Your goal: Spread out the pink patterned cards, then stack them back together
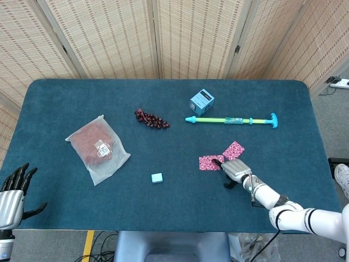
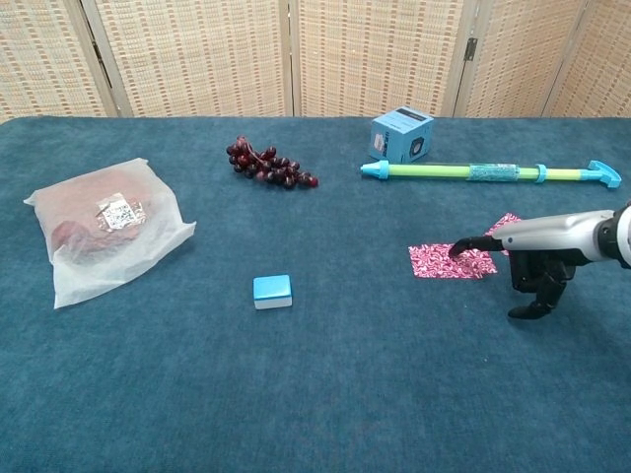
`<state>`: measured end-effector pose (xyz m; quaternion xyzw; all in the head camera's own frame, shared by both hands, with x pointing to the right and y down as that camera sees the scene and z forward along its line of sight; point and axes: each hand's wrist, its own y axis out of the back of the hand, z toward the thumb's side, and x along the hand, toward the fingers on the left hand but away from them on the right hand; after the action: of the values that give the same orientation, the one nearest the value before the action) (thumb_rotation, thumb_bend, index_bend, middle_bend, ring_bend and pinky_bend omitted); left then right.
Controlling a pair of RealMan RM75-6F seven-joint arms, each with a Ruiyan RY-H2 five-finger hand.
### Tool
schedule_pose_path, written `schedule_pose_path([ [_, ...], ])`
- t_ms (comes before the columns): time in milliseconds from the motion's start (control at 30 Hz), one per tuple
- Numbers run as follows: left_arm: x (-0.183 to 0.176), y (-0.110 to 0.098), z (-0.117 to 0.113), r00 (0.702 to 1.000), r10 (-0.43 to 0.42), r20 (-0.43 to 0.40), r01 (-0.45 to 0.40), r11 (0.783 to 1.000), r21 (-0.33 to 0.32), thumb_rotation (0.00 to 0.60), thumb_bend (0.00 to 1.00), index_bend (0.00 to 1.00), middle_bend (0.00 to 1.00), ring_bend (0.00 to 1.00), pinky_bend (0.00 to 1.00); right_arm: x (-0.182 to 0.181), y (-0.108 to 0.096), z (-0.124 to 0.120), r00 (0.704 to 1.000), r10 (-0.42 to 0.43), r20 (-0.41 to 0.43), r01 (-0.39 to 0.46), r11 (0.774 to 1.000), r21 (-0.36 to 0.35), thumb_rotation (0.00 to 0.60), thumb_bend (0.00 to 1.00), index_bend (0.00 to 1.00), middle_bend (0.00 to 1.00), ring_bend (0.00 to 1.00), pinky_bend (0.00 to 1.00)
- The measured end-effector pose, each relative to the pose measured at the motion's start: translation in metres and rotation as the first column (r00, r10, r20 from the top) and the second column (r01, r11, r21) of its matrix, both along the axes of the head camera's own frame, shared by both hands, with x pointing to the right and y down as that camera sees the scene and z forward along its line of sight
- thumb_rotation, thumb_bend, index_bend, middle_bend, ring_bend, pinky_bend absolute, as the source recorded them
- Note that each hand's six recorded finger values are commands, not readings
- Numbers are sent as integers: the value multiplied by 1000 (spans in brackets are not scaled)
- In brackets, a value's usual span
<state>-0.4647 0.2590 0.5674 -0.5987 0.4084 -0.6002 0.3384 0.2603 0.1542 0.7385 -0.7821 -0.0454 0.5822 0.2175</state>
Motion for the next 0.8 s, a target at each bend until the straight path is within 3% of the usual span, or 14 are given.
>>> schedule_pose_path([
  [533, 4, -1, 5, 1000, 7, -8, -7, 1000, -10, 600, 184, 138, 43, 46, 151, 6, 32, -28, 998, -35, 44, 36, 999, -29, 600, 385, 28, 977, 1000, 1000],
  [800, 5, -2, 5, 1000, 9, -13, -9, 1000, -8, 600, 185, 138, 43, 46, 151, 12, 22, -40, 998, -34, 53, 33, 999, 21, 600, 385, 28, 976, 1000, 1000],
])
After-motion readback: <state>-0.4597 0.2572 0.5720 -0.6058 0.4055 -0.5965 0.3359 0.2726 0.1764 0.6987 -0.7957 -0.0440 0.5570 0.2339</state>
